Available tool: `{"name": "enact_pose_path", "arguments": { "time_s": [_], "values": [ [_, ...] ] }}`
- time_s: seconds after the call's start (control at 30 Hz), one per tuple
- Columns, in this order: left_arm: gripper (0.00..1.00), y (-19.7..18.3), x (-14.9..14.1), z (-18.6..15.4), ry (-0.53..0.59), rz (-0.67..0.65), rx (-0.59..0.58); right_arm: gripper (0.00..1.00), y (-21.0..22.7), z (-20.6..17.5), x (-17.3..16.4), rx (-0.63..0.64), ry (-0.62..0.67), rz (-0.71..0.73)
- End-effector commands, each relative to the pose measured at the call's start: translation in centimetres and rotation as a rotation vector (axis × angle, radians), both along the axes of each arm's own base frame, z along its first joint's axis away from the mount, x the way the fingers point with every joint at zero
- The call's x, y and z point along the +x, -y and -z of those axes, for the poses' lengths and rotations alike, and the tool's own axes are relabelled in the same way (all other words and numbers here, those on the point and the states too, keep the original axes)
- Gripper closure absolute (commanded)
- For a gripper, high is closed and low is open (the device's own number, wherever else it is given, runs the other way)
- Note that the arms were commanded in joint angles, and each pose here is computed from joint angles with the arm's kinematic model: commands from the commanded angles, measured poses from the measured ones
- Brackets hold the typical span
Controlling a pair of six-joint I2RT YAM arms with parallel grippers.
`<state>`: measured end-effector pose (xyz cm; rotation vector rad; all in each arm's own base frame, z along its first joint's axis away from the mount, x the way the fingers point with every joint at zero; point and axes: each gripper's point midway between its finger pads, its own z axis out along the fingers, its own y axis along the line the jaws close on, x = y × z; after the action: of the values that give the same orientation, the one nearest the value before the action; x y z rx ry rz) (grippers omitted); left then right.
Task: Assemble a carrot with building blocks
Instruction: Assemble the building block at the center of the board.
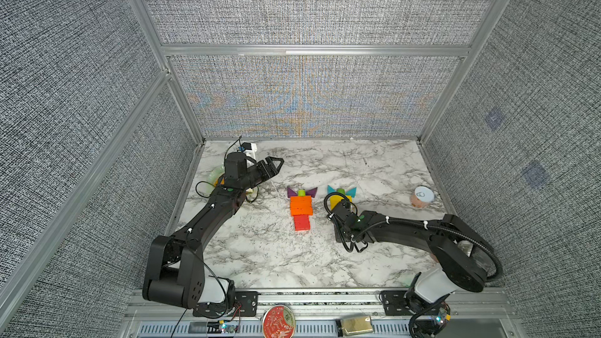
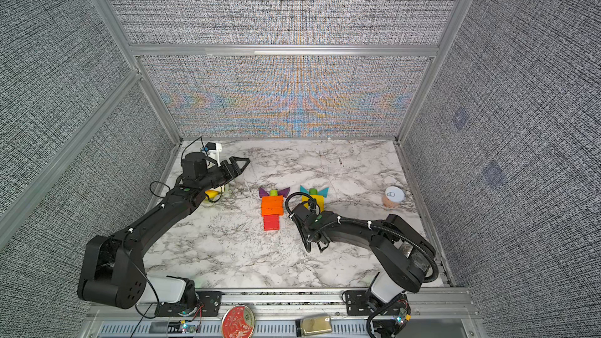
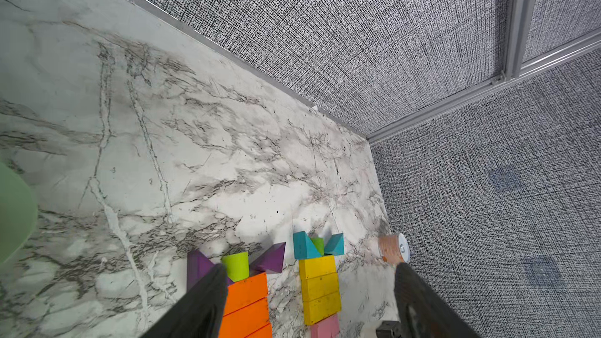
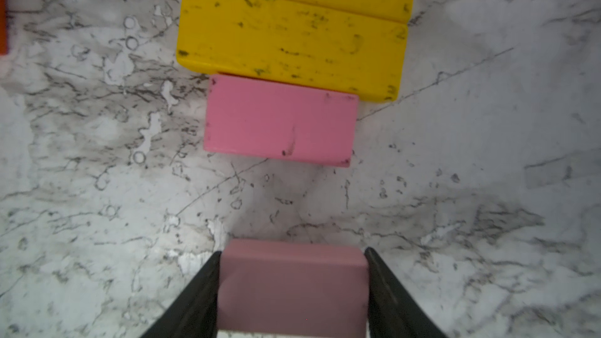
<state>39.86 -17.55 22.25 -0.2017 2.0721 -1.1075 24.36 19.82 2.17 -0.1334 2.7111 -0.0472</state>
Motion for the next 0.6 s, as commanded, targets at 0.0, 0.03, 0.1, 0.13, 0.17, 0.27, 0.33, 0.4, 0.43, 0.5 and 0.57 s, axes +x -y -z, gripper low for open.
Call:
{"name": "enact_pose_path", "arguments": {
  "time_s": [0.0, 0.03, 0.1, 0.13, 0.17, 0.27, 0.33, 0.4, 0.43, 0.5, 0.57],
  "values": [
    [0.18, 0.4, 0.2, -0.9, 0.039, 0.015, -0.011, 0.39, -0.7, 0.4, 0.8, 0.046, -0.006, -0.003],
    [0.18, 0.5, 0.2, -0.7, 0.037, 0.017, -0.011, 0.39, -0.8, 0.5, 1.0, 0.05, -0.006, -0.002],
    [0.18, 0.7, 0.2, -0.8, 0.037, 0.022, -0.011, 0.39, -0.8, 0.6, 1.4, 0.042, -0.006, -0.004],
    [0.18, 0.8, 0.2, -0.6, 0.034, 0.025, -0.01, 0.39, -0.8, 0.6, 1.5, 0.035, -0.005, -0.003],
    [0.18, 0.9, 0.1, -0.5, 0.03, 0.03, -0.011, 0.39, -0.8, 0.6, 1.7, 0.033, -0.002, -0.003],
    [0.18, 1.9, -0.2, 0.0, 0.013, 0.059, -0.024, 0.38, -0.8, 0.8, 1.8, 0.035, -0.01, 0.0],
    [0.18, 2.5, -0.4, 0.1, 0.004, 0.085, -0.043, 0.34, -0.7, 0.8, 1.8, 0.028, -0.014, 0.001],
    [0.18, 2.9, -0.5, 0.3, -0.002, 0.095, -0.044, 0.32, -0.6, 0.7, 1.8, 0.028, -0.01, 0.004],
    [0.18, 2.9, -0.5, 0.2, 0.001, 0.096, -0.042, 0.31, -0.7, 0.5, 1.8, 0.032, -0.007, 0.004],
    [0.18, 2.9, -0.6, 0.1, 0.006, 0.094, -0.04, 0.27, -0.9, 0.2, 1.9, 0.039, -0.007, 0.002],
    [0.18, 2.9, -0.6, 0.0, 0.011, 0.094, -0.035, 0.24, -1.2, -0.3, 1.9, 0.045, -0.001, -0.003]
  ]
}}
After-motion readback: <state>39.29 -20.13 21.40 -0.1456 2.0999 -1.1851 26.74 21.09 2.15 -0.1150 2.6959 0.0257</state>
